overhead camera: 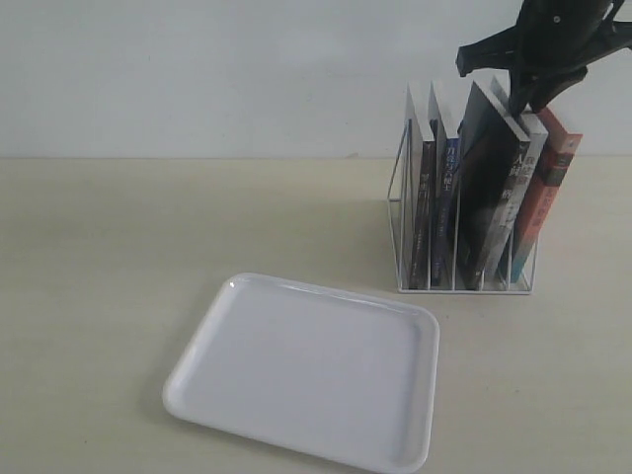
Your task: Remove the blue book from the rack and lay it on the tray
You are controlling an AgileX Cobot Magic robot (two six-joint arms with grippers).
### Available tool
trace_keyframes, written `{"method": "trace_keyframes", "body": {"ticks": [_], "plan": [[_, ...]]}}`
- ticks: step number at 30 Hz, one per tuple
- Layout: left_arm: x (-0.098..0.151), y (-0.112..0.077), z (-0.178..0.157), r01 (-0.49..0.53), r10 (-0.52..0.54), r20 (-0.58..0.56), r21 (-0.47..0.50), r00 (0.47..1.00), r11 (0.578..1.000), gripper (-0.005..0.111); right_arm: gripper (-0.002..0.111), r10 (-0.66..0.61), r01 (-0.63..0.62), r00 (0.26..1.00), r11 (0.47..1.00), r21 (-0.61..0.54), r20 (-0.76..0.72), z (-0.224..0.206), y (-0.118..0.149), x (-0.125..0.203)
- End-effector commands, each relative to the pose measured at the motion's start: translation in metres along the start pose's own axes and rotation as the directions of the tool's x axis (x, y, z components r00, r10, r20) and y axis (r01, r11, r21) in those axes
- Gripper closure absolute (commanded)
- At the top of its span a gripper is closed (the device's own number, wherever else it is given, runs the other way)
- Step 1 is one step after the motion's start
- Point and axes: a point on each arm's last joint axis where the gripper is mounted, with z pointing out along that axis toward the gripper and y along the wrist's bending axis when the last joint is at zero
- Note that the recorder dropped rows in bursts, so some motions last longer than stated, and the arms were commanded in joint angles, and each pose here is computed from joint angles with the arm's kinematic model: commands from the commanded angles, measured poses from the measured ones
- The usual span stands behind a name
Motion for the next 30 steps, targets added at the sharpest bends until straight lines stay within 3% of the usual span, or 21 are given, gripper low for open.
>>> {"method": "trace_keyframes", "body": {"ticks": [1,7,12,14,23,30], "plan": [[-0.003,0.000,-0.001,0.000,0.000,0.022,-0.003,1.000,1.000,0.102,0.089,0.005,-0.005,0.999,1.000,0.002,-0.047,0.018,0.001,0.002],[-0.003,0.000,-0.001,0.000,0.000,0.022,-0.003,1.000,1.000,0.102,0.087,-0.004,0.005,1.000,0.999,0.037,-0.030,0.010,-0.004,0.002],[-0.003,0.000,-0.001,0.000,0.000,0.022,-0.003,1.000,1.000,0.102,0.060,0.006,-0.006,0.999,1.000,0.010,-0.033,0.010,-0.001,0.002],[-0.003,0.000,-0.001,0.000,0.000,0.022,-0.003,1.000,1.000,0.102,0.054,0.006,-0.006,0.999,1.000,0.010,-0.033,0.010,-0.001,0.002],[-0.003,0.000,-0.001,0.000,0.000,0.022,-0.003,1.000,1.000,0.102,0.075,0.020,-0.020,0.999,1.000,0.010,-0.033,0.010,-0.001,0.002],[-0.003,0.000,-0.001,0.000,0.000,0.022,-0.003,1.000,1.000,0.102,0.076,0.021,-0.020,0.998,1.000,0.008,-0.060,0.023,0.001,0.003]]}}
